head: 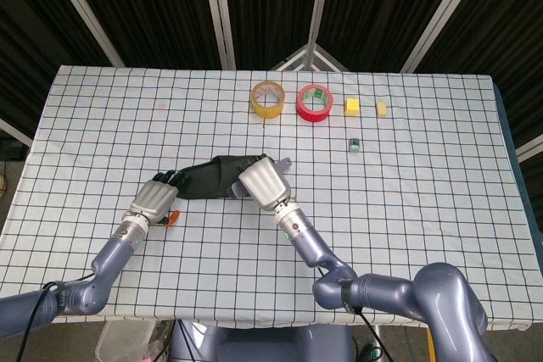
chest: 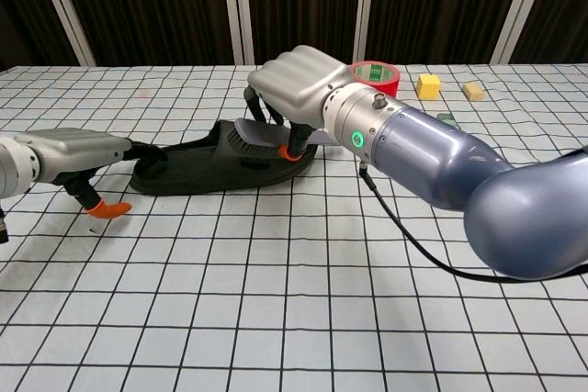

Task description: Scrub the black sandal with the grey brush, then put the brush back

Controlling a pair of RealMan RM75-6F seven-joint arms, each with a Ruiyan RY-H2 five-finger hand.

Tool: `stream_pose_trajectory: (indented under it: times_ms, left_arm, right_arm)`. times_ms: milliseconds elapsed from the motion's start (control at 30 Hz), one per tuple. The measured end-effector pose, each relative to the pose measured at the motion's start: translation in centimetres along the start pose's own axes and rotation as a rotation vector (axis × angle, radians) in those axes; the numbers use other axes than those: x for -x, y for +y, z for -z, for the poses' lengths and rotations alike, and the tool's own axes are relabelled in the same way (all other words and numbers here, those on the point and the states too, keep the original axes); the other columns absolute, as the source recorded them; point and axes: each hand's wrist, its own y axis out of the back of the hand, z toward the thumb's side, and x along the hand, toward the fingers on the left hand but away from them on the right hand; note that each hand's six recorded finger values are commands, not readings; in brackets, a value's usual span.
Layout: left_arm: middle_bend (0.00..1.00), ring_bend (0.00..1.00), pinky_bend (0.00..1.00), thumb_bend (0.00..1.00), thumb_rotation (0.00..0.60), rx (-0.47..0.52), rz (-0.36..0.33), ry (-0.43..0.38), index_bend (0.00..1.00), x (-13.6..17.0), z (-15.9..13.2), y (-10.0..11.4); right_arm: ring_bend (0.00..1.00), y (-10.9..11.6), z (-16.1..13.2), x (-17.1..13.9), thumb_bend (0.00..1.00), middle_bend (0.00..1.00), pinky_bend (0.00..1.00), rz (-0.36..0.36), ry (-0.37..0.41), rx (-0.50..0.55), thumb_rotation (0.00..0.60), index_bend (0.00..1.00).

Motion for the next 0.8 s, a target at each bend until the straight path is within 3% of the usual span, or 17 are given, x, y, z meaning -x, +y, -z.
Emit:
stream_pose_trajectory:
  times_ms: [467, 800]
  left_arm:
    - [0.04, 0.00, 0.11, 0.59, 0.513, -0.001, 0.015, 0.008, 0.00, -0.4, 0.0, 0.0]
    - [0.03, 0.00, 0.11, 0.59, 0.510, 0.003, 0.023, 0.016, 0.00, -0.2, 0.5, -0.1]
  right_arm:
    - [0.47, -0.4, -0.8, 0.2, 0.56, 0.49, 0.55, 0.011, -0.023, -0.022, 0.600, 0.66]
    - [0.47, -1.2, 1.1, 0.8, 0.57, 0.49, 0.55, 0.000, -0.088, -0.078, 0.600, 0.66]
